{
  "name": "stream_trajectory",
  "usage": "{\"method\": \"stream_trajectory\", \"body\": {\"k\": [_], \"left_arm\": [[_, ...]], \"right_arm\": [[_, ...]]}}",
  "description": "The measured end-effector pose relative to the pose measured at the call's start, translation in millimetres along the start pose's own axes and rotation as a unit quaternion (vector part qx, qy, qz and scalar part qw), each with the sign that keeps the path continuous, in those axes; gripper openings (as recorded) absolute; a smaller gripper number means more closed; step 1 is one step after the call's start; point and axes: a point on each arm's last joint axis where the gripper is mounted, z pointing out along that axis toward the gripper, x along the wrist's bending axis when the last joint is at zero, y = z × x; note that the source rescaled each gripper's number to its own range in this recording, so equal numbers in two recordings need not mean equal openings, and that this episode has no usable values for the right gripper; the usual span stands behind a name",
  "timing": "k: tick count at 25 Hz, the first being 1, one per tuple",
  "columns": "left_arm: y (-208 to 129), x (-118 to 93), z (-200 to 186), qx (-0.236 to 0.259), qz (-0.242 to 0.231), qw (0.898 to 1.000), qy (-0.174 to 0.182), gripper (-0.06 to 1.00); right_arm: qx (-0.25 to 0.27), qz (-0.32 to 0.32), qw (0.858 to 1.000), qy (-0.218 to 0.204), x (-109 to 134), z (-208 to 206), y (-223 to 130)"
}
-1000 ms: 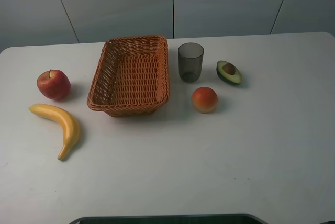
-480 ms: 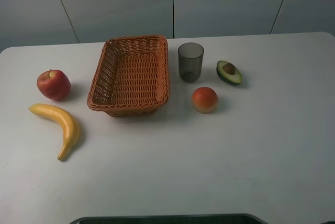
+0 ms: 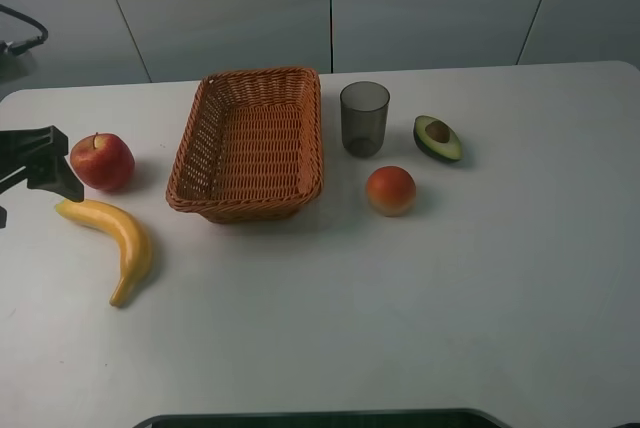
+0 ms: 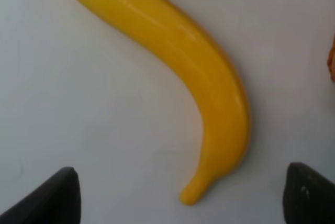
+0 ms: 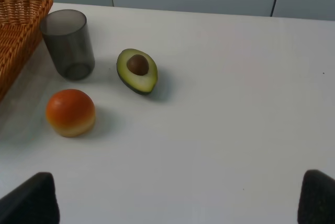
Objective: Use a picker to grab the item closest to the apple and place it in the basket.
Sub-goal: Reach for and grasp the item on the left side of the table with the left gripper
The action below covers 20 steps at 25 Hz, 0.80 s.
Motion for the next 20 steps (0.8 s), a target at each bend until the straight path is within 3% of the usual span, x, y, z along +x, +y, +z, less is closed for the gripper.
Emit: {"method": "stream_trajectory", "body": {"k": [5,14,20], "left_arm": [[4,0,25,0.029,-0.043,0.999,0.014,0.99],[11,-6,51,0.03,-0.122,0.992,-0.01,0.99],[12,-5,65,0.041,-0.139,0.989,-0.001,0.99]], "right_arm": [[0.0,0.0,1.0,0.0,0,0,0],[0.0,0.0,1.0,0.0,0,0,0],[0.0,0.0,1.0,0.0,0,0,0]]}}
